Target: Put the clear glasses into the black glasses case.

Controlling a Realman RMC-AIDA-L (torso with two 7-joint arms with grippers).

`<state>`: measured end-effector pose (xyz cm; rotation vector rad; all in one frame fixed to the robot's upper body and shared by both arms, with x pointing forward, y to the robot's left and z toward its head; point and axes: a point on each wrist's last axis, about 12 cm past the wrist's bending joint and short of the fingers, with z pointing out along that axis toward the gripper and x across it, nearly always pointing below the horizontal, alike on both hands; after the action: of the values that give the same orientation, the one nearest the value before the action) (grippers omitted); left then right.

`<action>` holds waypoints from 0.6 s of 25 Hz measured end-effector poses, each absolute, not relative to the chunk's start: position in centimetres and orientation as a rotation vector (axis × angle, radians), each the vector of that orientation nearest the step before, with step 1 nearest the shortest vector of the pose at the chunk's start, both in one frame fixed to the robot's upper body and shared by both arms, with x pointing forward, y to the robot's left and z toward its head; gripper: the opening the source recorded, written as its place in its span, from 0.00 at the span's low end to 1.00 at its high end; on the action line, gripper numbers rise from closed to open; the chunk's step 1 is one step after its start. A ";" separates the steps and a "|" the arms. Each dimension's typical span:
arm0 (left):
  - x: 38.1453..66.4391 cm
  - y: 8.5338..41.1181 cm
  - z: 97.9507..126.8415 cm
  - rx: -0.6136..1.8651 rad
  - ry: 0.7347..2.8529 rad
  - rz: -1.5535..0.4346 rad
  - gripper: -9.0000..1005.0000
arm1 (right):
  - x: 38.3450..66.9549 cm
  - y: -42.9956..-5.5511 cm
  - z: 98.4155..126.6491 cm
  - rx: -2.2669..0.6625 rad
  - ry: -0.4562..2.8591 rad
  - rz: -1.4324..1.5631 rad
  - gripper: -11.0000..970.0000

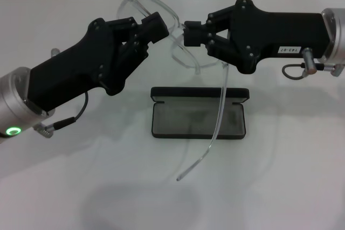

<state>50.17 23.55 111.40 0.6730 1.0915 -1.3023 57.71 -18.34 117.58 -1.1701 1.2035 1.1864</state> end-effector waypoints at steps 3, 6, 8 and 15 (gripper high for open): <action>50.0 23.6 111.5 0.687 1.084 -1.312 0.07 | 57.8 -18.7 117.4 -1.153 1.206 1.170 0.05; 49.6 23.8 111.7 0.725 1.054 -1.338 0.07 | 57.9 -19.3 117.1 -1.104 1.205 1.157 0.05; 49.2 24.3 112.0 0.740 1.025 -1.354 0.07 | 58.0 -20.1 117.1 -1.060 1.200 1.149 0.05; 48.6 26.0 112.0 0.678 1.019 -1.325 0.07 | 56.3 -25.0 117.7 -0.895 1.087 1.142 0.05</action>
<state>48.64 26.01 111.99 0.6783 1.0195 -1.3253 56.30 -25.03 117.69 -0.8951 1.0867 1.1420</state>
